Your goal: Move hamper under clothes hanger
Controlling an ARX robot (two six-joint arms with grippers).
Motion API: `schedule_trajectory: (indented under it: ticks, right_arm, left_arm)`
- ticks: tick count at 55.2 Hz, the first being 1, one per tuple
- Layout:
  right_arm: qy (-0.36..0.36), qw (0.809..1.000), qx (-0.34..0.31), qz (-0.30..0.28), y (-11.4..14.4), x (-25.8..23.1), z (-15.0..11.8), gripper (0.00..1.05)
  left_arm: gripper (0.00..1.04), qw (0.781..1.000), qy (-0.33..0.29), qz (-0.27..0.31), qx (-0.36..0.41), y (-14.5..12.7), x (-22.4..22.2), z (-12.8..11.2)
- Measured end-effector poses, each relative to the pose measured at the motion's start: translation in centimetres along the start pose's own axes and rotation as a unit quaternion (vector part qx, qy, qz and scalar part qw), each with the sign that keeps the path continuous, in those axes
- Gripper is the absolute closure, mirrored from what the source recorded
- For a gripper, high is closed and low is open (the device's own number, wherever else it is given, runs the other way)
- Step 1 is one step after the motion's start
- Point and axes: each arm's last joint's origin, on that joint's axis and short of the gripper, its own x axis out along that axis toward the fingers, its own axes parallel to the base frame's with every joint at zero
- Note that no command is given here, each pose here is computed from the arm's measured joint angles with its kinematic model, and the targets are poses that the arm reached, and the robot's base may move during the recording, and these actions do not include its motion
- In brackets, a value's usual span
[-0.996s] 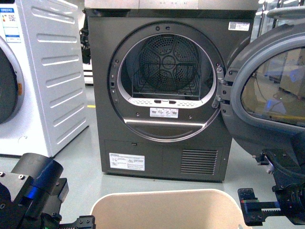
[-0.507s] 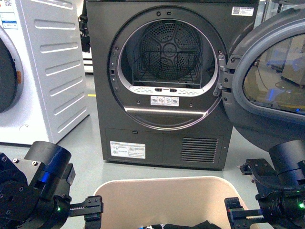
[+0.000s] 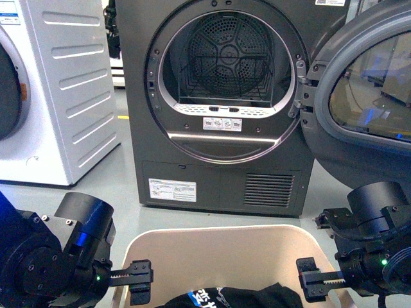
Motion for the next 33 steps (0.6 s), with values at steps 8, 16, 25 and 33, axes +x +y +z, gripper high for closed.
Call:
schedule_trajectory:
  ticks: [8, 16, 25, 33]
  right_arm:
    - [0.01, 1.0, 0.002, -0.013, -0.25, 0.48, -0.48, 0.08]
    - [0.012, 1.0, 0.009, -0.028, -0.39, 0.51, -0.52, 0.25]
    - [0.017, 0.999, 0.017, -0.035, -0.34, 0.51, -0.66, 0.51]
    - [0.018, 0.999, 0.018, -0.034, -0.11, 0.5, -0.73, 0.71]
  left_arm:
    - [0.07, 1.0, -0.004, 0.002, -0.001, -0.25, 0.25, -0.02]
    - [0.21, 1.0, -0.012, 0.022, 0.002, -0.34, 0.38, -0.1]
    - [0.48, 0.999, -0.006, 0.035, 0.01, -0.37, 0.58, -0.42]
    - [0.67, 0.999, -0.007, 0.037, 0.015, -0.82, 0.55, -0.54]
